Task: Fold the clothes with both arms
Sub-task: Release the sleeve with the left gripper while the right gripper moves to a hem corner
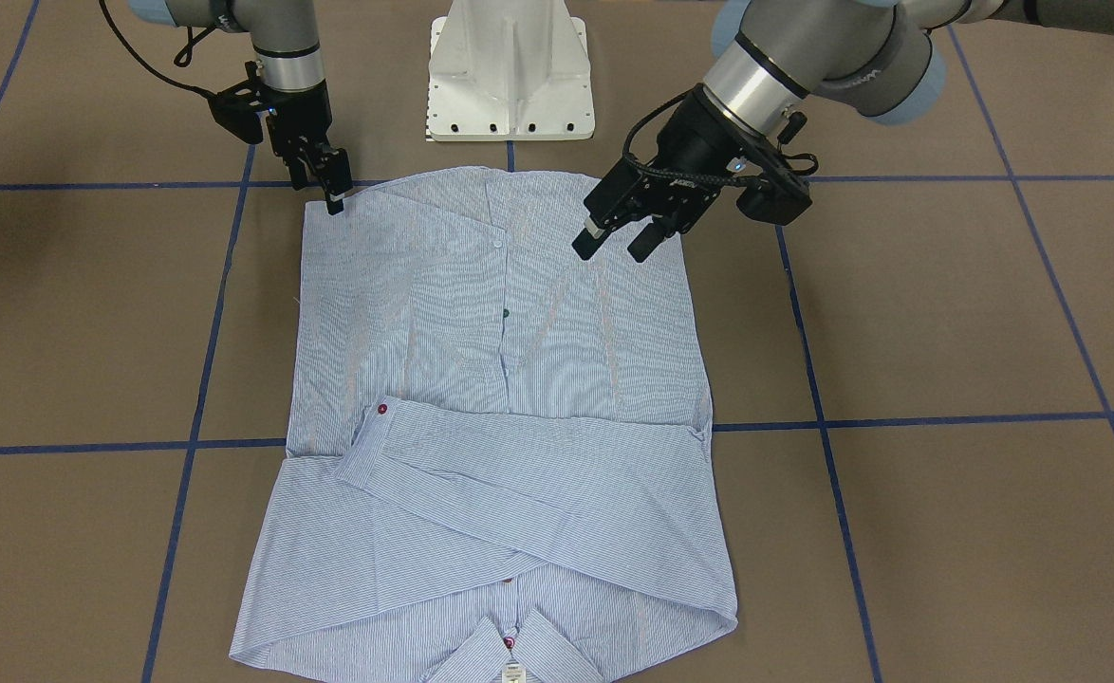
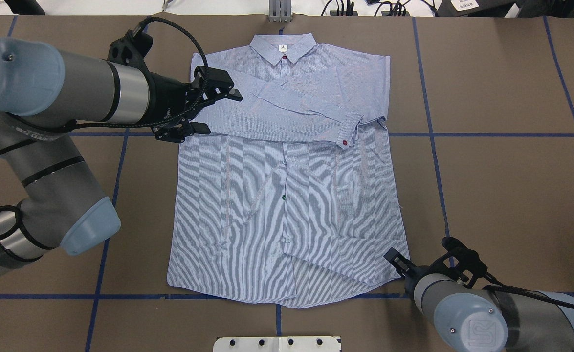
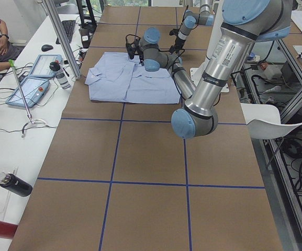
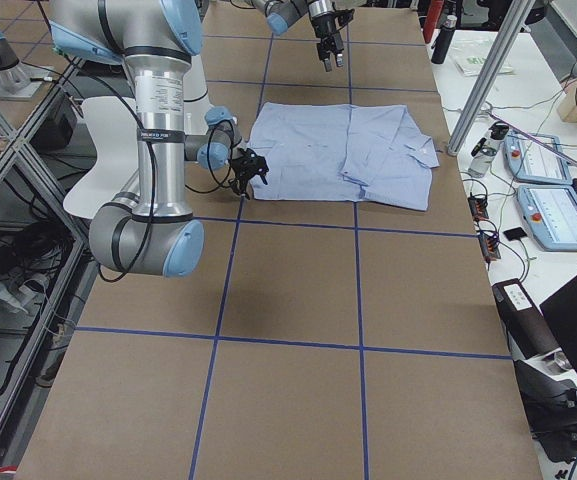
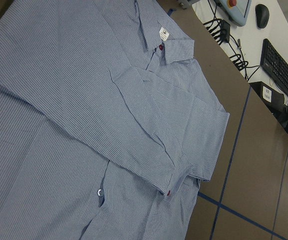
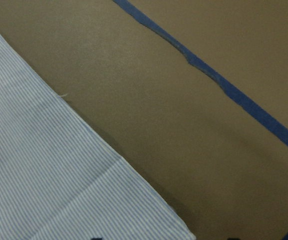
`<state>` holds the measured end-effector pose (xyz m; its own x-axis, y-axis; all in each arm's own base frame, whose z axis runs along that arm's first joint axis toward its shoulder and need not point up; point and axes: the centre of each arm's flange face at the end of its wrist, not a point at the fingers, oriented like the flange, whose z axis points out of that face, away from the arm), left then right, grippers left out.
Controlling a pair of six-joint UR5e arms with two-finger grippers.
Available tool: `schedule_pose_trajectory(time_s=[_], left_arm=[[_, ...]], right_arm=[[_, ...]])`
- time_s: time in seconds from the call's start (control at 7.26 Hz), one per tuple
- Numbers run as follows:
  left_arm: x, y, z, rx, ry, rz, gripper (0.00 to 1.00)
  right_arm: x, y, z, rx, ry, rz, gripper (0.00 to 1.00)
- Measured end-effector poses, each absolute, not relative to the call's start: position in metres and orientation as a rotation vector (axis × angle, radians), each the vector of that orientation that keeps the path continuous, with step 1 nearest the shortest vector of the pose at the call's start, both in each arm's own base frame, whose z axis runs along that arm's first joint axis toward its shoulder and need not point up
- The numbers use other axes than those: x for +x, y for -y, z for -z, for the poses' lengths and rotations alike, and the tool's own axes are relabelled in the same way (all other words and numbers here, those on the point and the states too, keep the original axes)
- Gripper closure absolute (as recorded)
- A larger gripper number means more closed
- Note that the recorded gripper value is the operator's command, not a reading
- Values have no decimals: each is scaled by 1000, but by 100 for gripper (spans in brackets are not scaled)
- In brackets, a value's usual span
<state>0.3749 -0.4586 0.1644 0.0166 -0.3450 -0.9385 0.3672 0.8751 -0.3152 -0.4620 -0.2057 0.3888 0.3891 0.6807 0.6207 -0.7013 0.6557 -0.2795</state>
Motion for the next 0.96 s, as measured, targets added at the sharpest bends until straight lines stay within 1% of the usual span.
schedule_pose_trajectory(time_s=[0.55,0.69,0.83,0.96], left_arm=[[375,457,-163,19,-1448,556,2],[375,457,-162,21,-1449,557,2],[374,456,-161,22,-1451,556,2],[372,456,-160,24,-1454,556,2]], right_arm=[[-463,206,-394,33,764,-878,23],[-464,206,-395,34,761,-877,25],[-464,206,-397,34,757,-876,31],[-465,205,-397,33,755,-874,57]])
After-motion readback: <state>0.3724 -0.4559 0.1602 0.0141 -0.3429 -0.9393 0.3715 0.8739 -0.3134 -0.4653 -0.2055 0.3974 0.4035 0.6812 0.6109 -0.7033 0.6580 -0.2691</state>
